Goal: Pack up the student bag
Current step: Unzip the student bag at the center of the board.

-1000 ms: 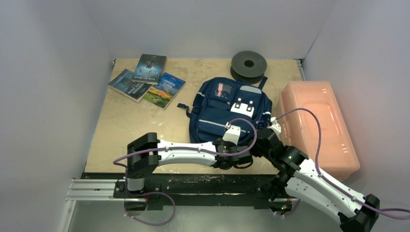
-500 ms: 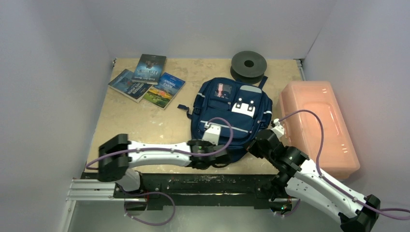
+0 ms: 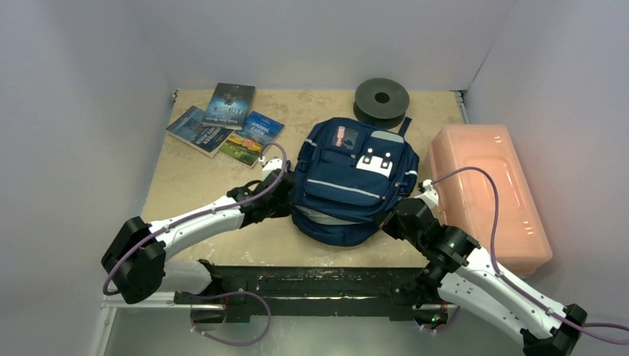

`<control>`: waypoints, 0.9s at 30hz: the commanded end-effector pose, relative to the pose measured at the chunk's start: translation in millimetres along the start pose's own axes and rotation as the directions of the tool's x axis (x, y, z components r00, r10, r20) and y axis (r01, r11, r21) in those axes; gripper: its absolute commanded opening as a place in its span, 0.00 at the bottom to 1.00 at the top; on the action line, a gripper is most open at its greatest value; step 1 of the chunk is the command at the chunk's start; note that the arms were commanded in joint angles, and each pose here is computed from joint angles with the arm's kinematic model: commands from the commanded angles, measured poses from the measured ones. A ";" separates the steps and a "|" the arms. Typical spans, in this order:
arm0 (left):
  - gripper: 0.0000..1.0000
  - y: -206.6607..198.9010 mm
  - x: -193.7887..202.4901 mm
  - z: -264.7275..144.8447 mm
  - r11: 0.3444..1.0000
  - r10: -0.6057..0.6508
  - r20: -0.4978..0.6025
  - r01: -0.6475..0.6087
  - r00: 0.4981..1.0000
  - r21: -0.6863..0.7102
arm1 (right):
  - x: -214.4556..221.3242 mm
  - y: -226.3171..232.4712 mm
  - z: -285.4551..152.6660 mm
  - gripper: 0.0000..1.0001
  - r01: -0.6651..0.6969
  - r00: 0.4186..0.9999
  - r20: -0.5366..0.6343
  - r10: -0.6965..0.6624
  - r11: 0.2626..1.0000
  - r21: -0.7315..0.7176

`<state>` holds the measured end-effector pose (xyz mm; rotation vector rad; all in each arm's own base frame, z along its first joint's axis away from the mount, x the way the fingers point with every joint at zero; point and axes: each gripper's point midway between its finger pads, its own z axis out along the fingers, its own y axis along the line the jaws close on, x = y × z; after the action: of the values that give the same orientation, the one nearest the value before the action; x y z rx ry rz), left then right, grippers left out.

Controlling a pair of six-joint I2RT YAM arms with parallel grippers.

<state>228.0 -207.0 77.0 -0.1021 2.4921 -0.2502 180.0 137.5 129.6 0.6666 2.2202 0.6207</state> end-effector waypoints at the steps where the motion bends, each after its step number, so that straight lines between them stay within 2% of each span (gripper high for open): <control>1: 0.00 62.5 -32.9 16.8 0.981 -0.078 0.098 0.093 0.992 -0.169 | -30.3 -14.8 -7.0 0.00 0.057 0.989 0.128 -0.067 0.995 0.084; 2: 0.00 65.8 -43.0 20.4 0.977 -0.106 0.112 0.125 0.988 -0.173 | -29.8 -14.5 -5.9 0.00 0.058 0.990 0.126 -0.068 0.995 0.084; 4: 0.00 59.5 -60.1 29.2 0.983 -0.083 0.128 0.102 0.988 -0.149 | -28.1 -13.6 -3.1 0.00 0.069 0.990 0.119 -0.079 0.994 0.082; 6: 0.00 32.5 -64.1 31.9 1.000 -0.027 0.119 0.027 0.993 0.000 | -23.2 -4.5 0.6 0.00 0.123 0.987 0.096 -0.126 0.992 0.036; 9: 0.00 8.9 -48.8 21.9 0.985 -0.016 0.100 -0.002 0.995 0.172 | -9.6 47.1 -9.5 0.02 0.360 0.932 0.029 -0.362 0.910 -0.208; 10: 0.00 3.7 -43.4 16.9 0.978 -0.006 0.081 -0.011 0.997 0.209 | 1.0 68.1 -21.0 0.16 0.401 0.905 0.001 -0.425 0.855 -0.329; 11: 0.00 -1.3 -38.9 10.8 0.972 0.015 0.072 -0.032 0.997 0.234 | 3.7 83.8 -31.9 0.23 0.418 0.890 0.002 -0.457 0.813 -0.404; 13: 0.00 -9.3 -31.5 -0.5 0.958 0.056 0.065 -0.072 0.996 0.278 | 11.7 112.6 -53.1 0.23 0.387 0.880 -0.031 -0.475 0.753 -0.533; 14: 0.00 -13.7 -29.4 -5.8 0.948 0.058 0.063 -0.075 0.996 0.309 | 17.9 122.1 -58.0 0.32 0.413 0.846 -0.041 -0.531 0.703 -0.579; 15: 0.00 -19.3 -28.2 -10.7 0.935 0.057 0.062 -0.075 0.996 0.346 | 25.8 132.0 -63.1 0.48 0.492 0.764 -0.002 -0.645 0.585 -0.645; 17: 0.00 -28.6 -26.2 -19.8 0.910 0.064 0.057 -0.082 0.996 0.406 | 44.1 154.4 -70.4 0.53 0.532 0.675 0.013 -0.738 0.474 -0.702; 19: 0.00 -34.8 -23.5 -26.9 0.891 0.074 0.053 -0.090 0.996 0.446 | 65.0 176.3 -71.9 0.67 0.642 0.571 0.110 -0.813 0.360 -0.677; 20: 0.00 -37.1 -22.4 -29.4 0.882 0.078 0.056 -0.095 0.995 0.461 | 69.6 185.1 -63.7 0.67 0.661 0.563 0.115 -0.819 0.362 -0.658; 22: 0.00 -41.3 -20.7 -33.8 0.868 0.082 0.058 -0.100 0.995 0.487 | 74.3 189.1 -29.8 0.76 0.763 0.437 0.149 -0.887 0.278 -0.583; 24: 0.00 -45.8 -20.5 -39.8 0.851 0.090 0.063 -0.110 0.994 0.514 | 84.7 191.5 0.1 0.76 0.802 0.377 0.150 -0.914 0.241 -0.546; 27: 0.00 -46.5 -23.0 -45.9 0.845 0.102 0.083 -0.131 0.991 0.519 | 93.8 201.8 21.2 0.74 0.816 0.374 0.201 -0.906 0.217 -0.536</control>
<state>217.5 -226.1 101.5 0.1810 2.4118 -0.7389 164.2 343.2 198.7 -0.9445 2.0595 0.7768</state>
